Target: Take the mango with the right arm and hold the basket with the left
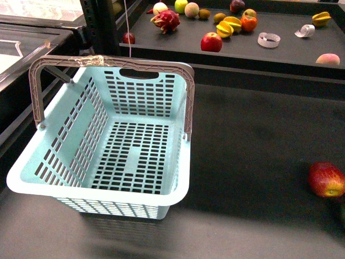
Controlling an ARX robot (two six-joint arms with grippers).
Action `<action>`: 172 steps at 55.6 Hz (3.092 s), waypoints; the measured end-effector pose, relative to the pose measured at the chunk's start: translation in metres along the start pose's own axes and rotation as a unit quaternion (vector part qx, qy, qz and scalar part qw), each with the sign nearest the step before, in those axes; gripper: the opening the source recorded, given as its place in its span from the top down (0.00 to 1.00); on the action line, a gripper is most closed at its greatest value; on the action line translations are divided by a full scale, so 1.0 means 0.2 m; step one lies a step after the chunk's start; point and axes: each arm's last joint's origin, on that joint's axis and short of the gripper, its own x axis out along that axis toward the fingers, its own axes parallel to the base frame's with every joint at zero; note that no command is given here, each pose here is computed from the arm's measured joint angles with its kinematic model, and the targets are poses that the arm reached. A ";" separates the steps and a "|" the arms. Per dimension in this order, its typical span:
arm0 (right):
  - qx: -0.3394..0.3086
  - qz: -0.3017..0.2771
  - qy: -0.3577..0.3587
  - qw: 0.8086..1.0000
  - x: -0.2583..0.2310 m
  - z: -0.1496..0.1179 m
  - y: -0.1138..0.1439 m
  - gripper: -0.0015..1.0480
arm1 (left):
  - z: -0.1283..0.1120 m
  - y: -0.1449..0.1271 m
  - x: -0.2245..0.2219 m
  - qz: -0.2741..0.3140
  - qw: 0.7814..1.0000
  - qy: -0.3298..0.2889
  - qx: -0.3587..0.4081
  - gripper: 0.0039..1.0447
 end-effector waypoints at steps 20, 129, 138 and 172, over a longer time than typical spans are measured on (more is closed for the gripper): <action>0.000 0.000 0.000 1.000 0.00 0.00 0.00 0.08 | -0.28 -0.43 0.40 -0.028 0.996 0.087 -0.023 0.08; 0.000 0.000 0.000 1.000 0.00 0.00 0.00 0.08 | -0.73 -0.66 -0.12 -0.361 0.833 0.246 0.340 0.95; 0.000 0.000 0.000 1.000 0.00 0.00 0.00 0.08 | -0.75 -0.68 -0.15 -0.374 0.825 0.245 0.345 0.95; 0.000 0.000 0.000 1.000 0.00 0.00 0.00 0.08 | -0.70 -0.70 -0.01 -0.436 0.816 0.227 0.303 0.95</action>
